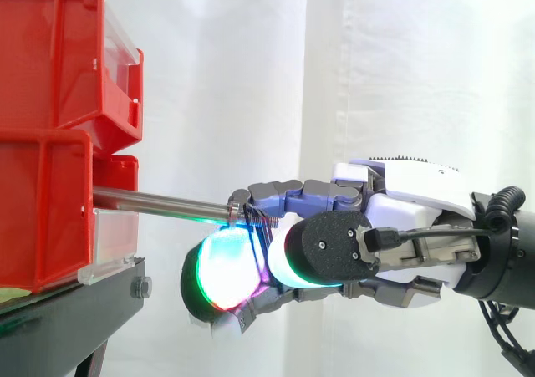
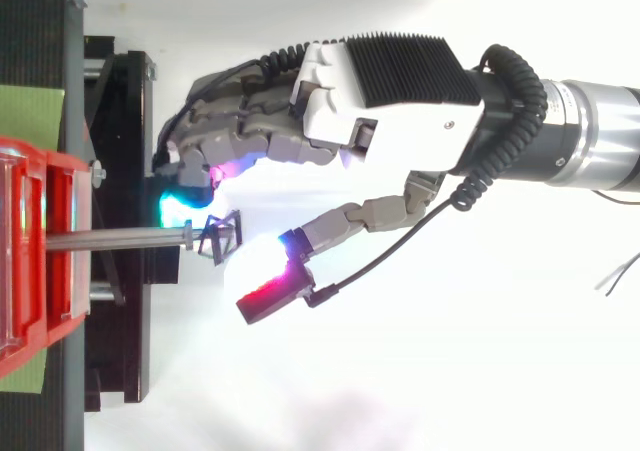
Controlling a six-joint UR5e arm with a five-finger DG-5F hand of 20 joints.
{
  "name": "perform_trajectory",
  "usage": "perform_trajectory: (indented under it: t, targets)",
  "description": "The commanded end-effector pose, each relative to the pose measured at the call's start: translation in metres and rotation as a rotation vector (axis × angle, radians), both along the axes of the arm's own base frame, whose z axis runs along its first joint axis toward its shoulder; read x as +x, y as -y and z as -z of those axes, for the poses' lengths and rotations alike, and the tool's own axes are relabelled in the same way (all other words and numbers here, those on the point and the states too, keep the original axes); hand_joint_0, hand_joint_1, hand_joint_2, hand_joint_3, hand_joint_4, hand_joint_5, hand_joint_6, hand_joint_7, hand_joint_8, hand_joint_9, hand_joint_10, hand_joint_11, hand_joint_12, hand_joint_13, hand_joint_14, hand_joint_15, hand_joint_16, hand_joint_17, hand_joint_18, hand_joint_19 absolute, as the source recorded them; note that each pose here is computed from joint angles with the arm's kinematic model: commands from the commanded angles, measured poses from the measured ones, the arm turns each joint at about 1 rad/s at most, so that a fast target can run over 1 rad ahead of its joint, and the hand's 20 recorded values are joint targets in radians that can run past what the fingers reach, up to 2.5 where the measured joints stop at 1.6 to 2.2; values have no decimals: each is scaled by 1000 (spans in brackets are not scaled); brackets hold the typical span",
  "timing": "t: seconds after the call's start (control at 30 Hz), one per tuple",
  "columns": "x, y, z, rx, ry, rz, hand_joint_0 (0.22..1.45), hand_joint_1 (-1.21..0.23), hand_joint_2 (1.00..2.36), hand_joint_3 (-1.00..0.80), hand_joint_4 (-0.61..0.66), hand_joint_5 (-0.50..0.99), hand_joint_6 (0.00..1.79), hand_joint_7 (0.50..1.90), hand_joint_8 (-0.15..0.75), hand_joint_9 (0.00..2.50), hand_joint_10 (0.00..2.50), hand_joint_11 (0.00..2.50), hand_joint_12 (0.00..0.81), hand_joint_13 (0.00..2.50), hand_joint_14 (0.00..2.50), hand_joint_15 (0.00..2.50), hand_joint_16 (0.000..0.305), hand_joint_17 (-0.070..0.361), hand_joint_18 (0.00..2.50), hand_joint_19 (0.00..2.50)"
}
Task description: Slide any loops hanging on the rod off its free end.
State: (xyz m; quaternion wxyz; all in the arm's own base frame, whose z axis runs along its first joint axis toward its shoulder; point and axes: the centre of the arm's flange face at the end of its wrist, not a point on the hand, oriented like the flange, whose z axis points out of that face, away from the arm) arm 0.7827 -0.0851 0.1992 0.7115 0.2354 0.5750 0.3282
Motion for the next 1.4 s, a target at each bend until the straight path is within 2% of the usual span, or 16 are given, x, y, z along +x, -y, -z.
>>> perform_trajectory:
  t: [0.0,0.17,0.4,0.53,0.57,0.67,0.7,0.77,0.93,1.03,1.17,1.2,1.27,1.37]
  targets:
    - [0,1,0,-1,-4,-2,581,-689,1014,-319,148,-142,759,970,252,756,14,356,339,545,10,255,40,91,372,260]
    - [-1,3,0,-1,-4,1,582,-686,1017,-266,142,-171,850,942,253,752,16,386,342,547,12,267,42,94,382,272]
    - [-1,4,0,1,-6,-7,593,-698,1016,-265,129,-177,882,938,254,749,15,409,346,553,11,275,42,95,395,284]
    - [-3,5,-10,3,-6,-19,605,-707,1017,-260,101,-178,906,940,252,751,17,419,345,560,11,281,43,97,407,296]
    - [-6,6,-12,2,-34,-22,610,-707,1017,-253,91,-178,912,940,250,757,17,421,345,562,12,288,43,97,409,295]
    - [-10,7,-14,1,-57,-20,614,-706,1018,-246,87,-176,921,950,253,759,18,425,344,564,11,289,43,98,417,303]
    - [-11,7,-13,0,-77,-20,616,-706,1018,-245,86,-176,922,958,251,763,16,428,344,565,12,289,44,98,419,303]
    - [-12,7,-11,-3,-90,-20,617,-706,1018,-237,85,-174,926,965,250,765,16,430,345,568,12,293,44,99,423,311]
    - [-19,7,-8,-12,-153,-19,616,-705,1018,-230,89,-171,928,968,252,768,16,432,345,568,12,298,44,99,423,317]
    - [-24,8,-13,-17,-185,-18,616,-705,1018,-231,89,-171,928,969,251,768,16,436,346,569,12,298,44,100,424,324]
    - [-34,8,-25,-20,-245,-15,616,-704,1018,-233,96,-171,928,965,251,773,16,431,348,570,12,301,44,100,424,325]
    - [-34,8,-25,-20,-245,-15,617,-703,1018,-235,96,-171,928,965,252,772,16,439,348,570,13,300,44,100,424,328]
    - [-40,9,-33,-19,-274,-16,615,-699,1017,-238,108,-171,928,964,256,773,16,437,349,571,12,304,45,100,424,324]
    - [-44,9,-41,-18,-292,-16,611,-690,1018,-239,120,-170,927,970,256,781,16,444,348,571,12,308,45,100,425,328]
